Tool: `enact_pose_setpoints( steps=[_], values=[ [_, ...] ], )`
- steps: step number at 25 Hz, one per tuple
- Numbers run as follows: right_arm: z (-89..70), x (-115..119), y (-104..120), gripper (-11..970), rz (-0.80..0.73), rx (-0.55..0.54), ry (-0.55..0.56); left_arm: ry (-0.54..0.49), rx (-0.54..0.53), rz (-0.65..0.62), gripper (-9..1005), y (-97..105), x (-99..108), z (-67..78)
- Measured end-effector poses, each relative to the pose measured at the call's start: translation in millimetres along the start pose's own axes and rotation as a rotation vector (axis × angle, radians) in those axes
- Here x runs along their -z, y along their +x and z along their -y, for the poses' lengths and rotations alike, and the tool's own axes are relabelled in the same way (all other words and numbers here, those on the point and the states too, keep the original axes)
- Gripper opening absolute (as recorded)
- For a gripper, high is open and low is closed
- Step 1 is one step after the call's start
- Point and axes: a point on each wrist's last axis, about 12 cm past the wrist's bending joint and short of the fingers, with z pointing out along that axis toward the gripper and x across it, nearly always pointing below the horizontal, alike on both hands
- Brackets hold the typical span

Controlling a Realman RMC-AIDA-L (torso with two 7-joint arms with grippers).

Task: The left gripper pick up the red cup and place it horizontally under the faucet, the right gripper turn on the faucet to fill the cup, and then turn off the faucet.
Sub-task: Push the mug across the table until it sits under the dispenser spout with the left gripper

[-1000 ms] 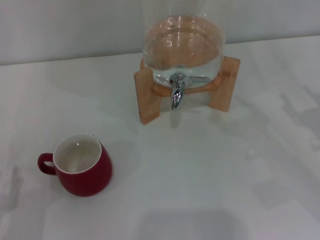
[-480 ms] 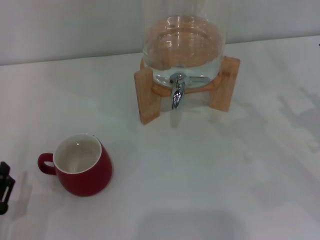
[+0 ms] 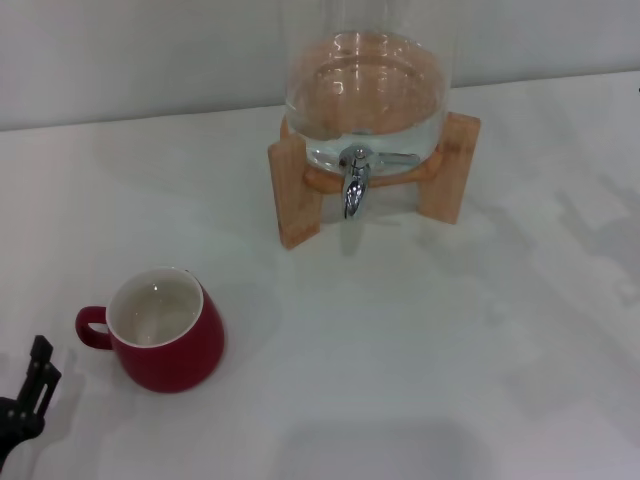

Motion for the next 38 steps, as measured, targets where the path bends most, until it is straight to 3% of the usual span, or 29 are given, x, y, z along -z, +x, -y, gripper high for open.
enact_pose_setpoints(
  steps=[11,38],
  values=[
    [-1.0,-1,-1,754,0.008,0.0,-0.009,0.021,-0.015,-0.066,800,7,-2,-0.5],
    [-2.1,-1,-1,755,0.006,-0.002,-0.018,0.082,-0.03,-0.046,799,3,-12,5.1]
  ],
)
